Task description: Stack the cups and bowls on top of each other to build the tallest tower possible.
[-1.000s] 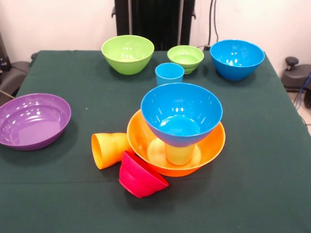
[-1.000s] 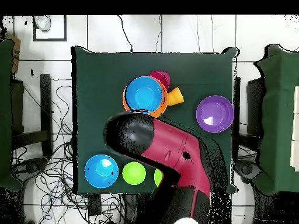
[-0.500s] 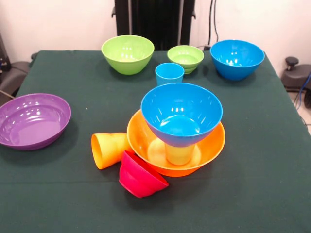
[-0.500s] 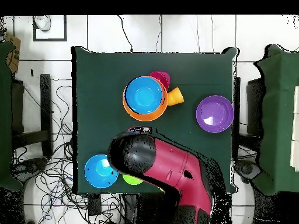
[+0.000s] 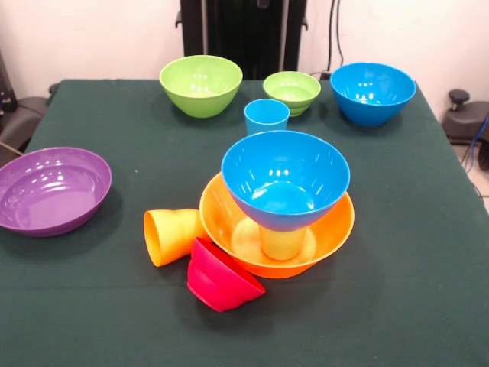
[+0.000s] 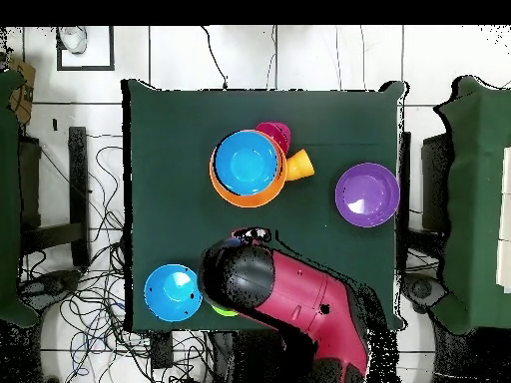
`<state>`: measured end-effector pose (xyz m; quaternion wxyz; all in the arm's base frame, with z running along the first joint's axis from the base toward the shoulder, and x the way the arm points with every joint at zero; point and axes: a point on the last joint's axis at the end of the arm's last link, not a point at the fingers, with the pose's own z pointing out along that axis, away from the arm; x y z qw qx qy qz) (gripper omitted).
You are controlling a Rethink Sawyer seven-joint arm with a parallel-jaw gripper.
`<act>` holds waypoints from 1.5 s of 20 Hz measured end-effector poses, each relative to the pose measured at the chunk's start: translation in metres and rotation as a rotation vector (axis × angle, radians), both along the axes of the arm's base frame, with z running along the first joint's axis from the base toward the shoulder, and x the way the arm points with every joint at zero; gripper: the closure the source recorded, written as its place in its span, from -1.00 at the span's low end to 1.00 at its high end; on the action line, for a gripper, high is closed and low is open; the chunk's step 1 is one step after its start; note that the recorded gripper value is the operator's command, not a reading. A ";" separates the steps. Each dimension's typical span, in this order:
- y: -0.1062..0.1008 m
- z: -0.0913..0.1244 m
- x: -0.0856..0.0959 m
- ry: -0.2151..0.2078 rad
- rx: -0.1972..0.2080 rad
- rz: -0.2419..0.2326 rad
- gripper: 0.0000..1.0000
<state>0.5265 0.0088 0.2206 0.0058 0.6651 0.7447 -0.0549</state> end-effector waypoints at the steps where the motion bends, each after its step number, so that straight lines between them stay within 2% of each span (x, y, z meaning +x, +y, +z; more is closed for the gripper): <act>1: -0.001 -0.003 -0.002 -0.002 0.000 -0.002 -1.00; 8: -0.009 -0.025 -0.013 -0.038 -0.011 -0.015 -1.00; 12: -0.012 -0.044 -0.019 -0.068 -0.035 0.005 -1.00; 16: -0.013 -0.057 -0.022 -0.077 -0.049 0.027 -1.00; 22: -0.009 -0.077 -0.025 -0.070 -0.058 0.063 -1.00; 27: -0.003 -0.096 -0.030 -0.034 -0.046 0.076 -1.00; 30: -0.002 -0.101 -0.031 -0.027 -0.044 0.078 -1.00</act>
